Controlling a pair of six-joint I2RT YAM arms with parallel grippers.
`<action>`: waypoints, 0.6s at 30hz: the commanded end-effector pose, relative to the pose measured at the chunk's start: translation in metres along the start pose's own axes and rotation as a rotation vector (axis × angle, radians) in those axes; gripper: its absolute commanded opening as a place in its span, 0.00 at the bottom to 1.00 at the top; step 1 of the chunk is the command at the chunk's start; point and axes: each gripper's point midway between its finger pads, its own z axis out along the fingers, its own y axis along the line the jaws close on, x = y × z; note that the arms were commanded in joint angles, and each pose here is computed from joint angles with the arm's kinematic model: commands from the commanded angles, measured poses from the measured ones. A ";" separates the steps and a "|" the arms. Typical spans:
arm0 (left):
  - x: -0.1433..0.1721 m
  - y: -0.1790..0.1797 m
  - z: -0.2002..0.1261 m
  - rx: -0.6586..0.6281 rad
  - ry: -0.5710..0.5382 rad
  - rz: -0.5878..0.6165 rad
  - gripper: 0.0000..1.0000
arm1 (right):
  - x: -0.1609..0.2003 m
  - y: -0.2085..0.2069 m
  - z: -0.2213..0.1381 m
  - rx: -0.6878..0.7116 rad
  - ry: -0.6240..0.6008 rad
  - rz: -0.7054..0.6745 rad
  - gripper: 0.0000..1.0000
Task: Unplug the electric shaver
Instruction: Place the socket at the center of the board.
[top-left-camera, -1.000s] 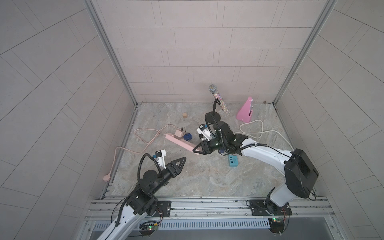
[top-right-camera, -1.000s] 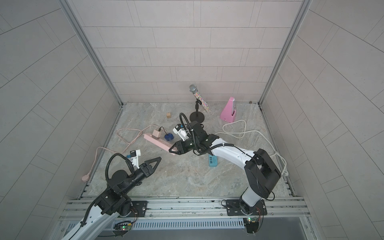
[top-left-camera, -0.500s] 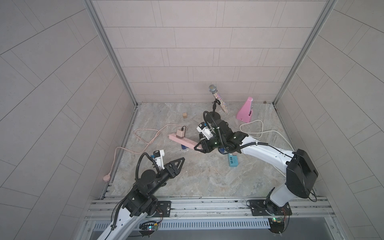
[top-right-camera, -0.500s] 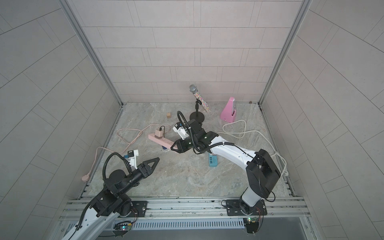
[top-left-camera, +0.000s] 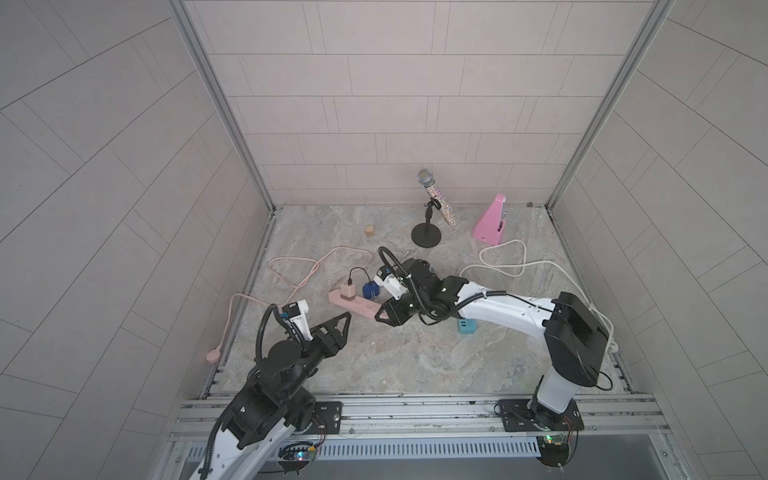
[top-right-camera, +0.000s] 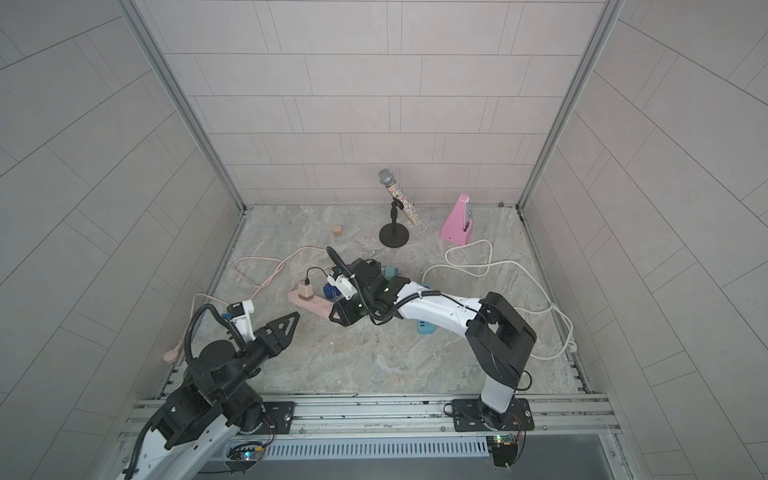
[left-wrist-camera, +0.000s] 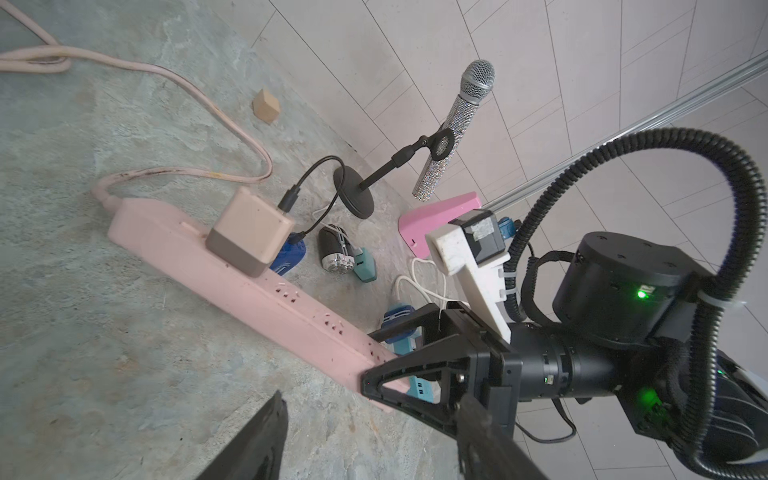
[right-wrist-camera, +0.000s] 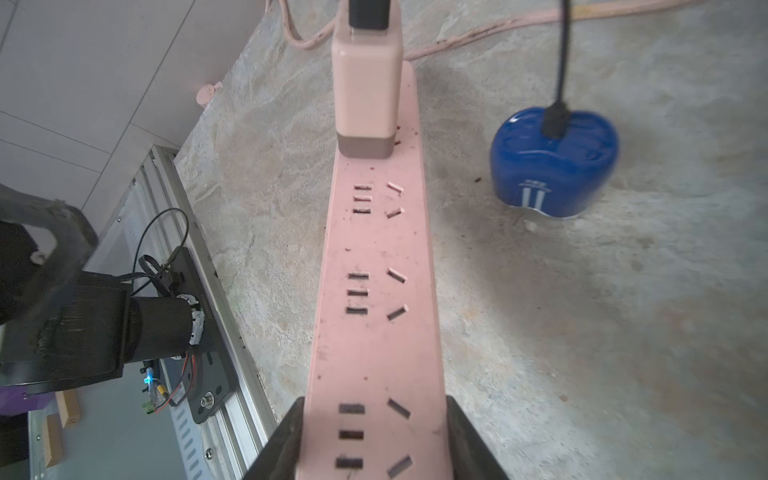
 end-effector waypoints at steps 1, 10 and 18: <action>-0.004 0.005 -0.003 -0.027 -0.023 0.012 0.69 | -0.019 0.015 0.006 0.012 -0.063 -0.030 0.00; -0.003 0.009 -0.003 -0.041 -0.023 0.020 0.69 | 0.014 -0.006 0.038 0.235 0.023 -0.111 0.01; -0.004 0.010 -0.003 -0.047 -0.028 0.021 0.69 | 0.031 -0.021 0.050 0.338 0.055 -0.140 0.05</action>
